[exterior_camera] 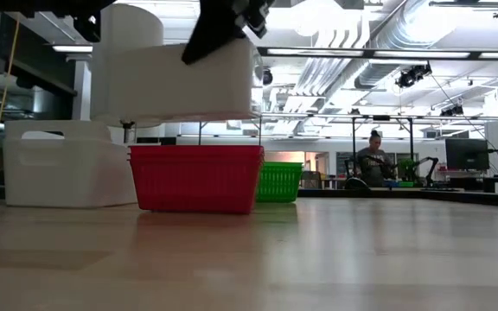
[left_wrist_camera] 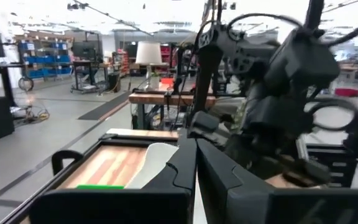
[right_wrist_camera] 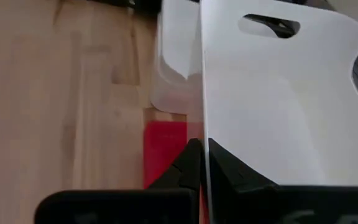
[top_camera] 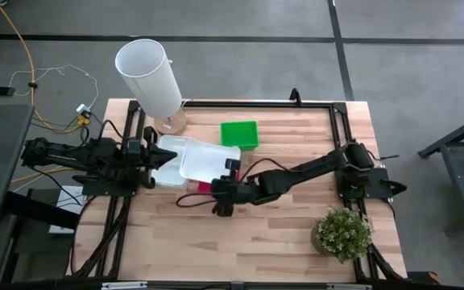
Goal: Stack baskets by color
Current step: Stack the right white bin on the left white bins
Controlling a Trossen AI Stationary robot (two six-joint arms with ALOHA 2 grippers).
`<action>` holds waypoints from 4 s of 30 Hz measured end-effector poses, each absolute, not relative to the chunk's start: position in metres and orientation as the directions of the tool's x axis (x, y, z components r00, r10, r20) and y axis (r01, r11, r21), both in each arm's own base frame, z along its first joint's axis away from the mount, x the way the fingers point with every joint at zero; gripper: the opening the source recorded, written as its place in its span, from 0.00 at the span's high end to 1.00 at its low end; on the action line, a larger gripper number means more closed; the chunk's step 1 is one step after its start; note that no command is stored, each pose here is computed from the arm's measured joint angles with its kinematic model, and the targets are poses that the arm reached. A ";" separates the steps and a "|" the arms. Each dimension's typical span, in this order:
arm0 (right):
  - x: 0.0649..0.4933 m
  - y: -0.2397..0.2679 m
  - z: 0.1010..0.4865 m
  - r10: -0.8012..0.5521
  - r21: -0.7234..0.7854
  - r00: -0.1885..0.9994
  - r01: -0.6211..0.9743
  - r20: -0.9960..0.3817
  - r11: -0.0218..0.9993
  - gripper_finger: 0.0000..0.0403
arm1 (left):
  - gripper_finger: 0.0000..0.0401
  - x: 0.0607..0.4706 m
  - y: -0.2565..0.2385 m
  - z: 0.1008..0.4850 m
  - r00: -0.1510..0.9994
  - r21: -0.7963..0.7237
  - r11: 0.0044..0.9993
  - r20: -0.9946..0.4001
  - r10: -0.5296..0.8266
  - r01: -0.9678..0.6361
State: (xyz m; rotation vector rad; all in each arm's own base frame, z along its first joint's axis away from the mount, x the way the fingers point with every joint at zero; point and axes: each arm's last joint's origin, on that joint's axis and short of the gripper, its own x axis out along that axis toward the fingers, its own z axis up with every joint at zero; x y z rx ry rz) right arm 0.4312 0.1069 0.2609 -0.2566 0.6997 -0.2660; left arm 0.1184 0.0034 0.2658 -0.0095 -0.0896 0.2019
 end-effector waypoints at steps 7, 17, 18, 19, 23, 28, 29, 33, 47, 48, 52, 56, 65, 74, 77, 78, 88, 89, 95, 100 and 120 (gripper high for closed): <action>0.435 0.099 0.261 -0.263 -0.281 0.749 0.107 -0.608 0.954 1.00 | 0.90 0.118 0.005 0.267 0.961 0.005 0.965 0.094 0.260 -0.262; 0.435 0.098 0.258 -0.271 -0.325 0.742 0.076 -0.613 0.943 1.00 | 0.67 0.129 0.005 0.265 0.965 0.019 0.965 -0.023 0.260 -0.260; 0.435 0.097 0.258 -0.272 -0.326 0.740 0.075 -0.616 0.942 1.00 | 0.63 0.131 0.005 0.270 0.957 0.004 0.959 -0.055 0.284 -0.284; 0.434 0.098 0.258 -0.273 -0.329 0.735 0.072 -0.620 0.942 1.00 | 0.59 0.133 0.006 0.274 0.945 -0.003 0.950 -0.099 0.311 -0.313; 0.432 0.097 0.256 -0.302 -0.354 0.717 0.083 -0.628 0.932 1.00 | 0.46 0.139 0.008 0.301 0.871 -0.028 0.910 -0.303 0.387 -0.414; 0.431 0.095 0.256 -0.358 -0.400 0.700 0.111 -0.618 0.910 1.00 | 0.38 0.148 0.008 0.324 0.711 -0.082 0.839 -0.579 0.400 -0.538; 0.431 0.095 0.256 -0.357 -0.400 0.701 0.112 -0.618 0.910 1.00 | 0.37 0.151 0.008 0.327 0.676 -0.089 0.819 -0.618 0.401 -0.567; 0.432 0.095 0.256 -0.356 -0.405 0.705 0.107 -0.613 0.908 1.00 | 0.37 0.161 0.009 0.325 0.558 -0.095 0.740 -0.721 0.411 -0.666; 0.433 0.095 0.258 -0.348 -0.404 0.721 0.103 -0.600 0.909 1.00 | 0.38 0.194 0.027 0.297 0.410 -0.075 0.647 -0.827 0.385 -0.758; 0.433 0.095 0.258 -0.348 -0.403 0.721 0.103 -0.599 0.909 1.00 | 0.38 0.195 0.029 0.295 0.395 -0.065 0.643 -0.834 0.385 -0.763; 0.433 0.095 0.258 -0.347 -0.403 0.722 0.103 -0.599 0.909 1.00 | 0.45 0.200 0.032 0.289 0.361 -0.038 0.637 -0.849 0.386 -0.770; 0.434 0.095 0.258 -0.337 -0.395 0.725 0.098 -0.601 0.913 1.00 | 0.67 0.202 0.033 0.288 0.357 -0.027 0.650 -0.853 0.382 -0.760; 0.437 0.097 0.262 -0.297 -0.344 0.761 0.103 -0.577 0.933 1.00 | 0.97 0.200 0.032 0.290 0.378 -0.037 0.682 -0.854 0.359 -0.731; 0.426 0.096 0.286 -0.327 -0.341 0.782 0.157 -0.531 0.927 0.69 | 1.00 0.196 0.033 0.292 0.368 -0.008 0.694 -0.852 0.372 -0.720; 0.416 0.099 0.302 -0.317 -0.349 0.798 0.144 -0.512 0.926 0.53 | 1.00 0.183 0.034 0.296 0.338 0.034 0.685 -0.851 0.401 -0.728; 0.412 0.101 0.308 -0.313 -0.345 0.808 0.145 -0.500 0.927 0.49 | 1.00 0.180 0.035 0.299 0.349 0.032 0.682 -0.841 0.413 -0.730; 0.377 0.115 0.349 -0.321 -0.368 0.835 0.155 -0.448 0.917 0.35 | 1.00 0.137 0.030 0.345 0.449 -0.026 0.689 -0.777 0.442 -0.724; 0.375 0.116 0.349 -0.321 -0.369 0.831 0.153 -0.454 0.917 0.35 | 1.00 0.135 0.030 0.352 0.473 -0.046 0.690 -0.761 0.444 -0.722; 0.367 0.114 0.342 -0.373 -0.385 0.772 0.180 -0.515 0.905 0.35 | 1.00 0.117 0.029 0.384 0.512 -0.114 0.632 -0.702 0.495 -0.767; 0.356 0.108 0.333 -0.497 -0.461 0.664 0.251 -0.558 0.851 0.35 | 1.00 0.103 0.022 0.383 0.441 -0.107 0.575 -0.758 0.481 -0.811; 0.309 0.096 0.318 -0.748 -0.641 0.351 0.386 -0.563 0.664 0.35 | 1.00 0.118 0.003 0.375 0.335 0.183 0.701 -0.778 0.532 -0.689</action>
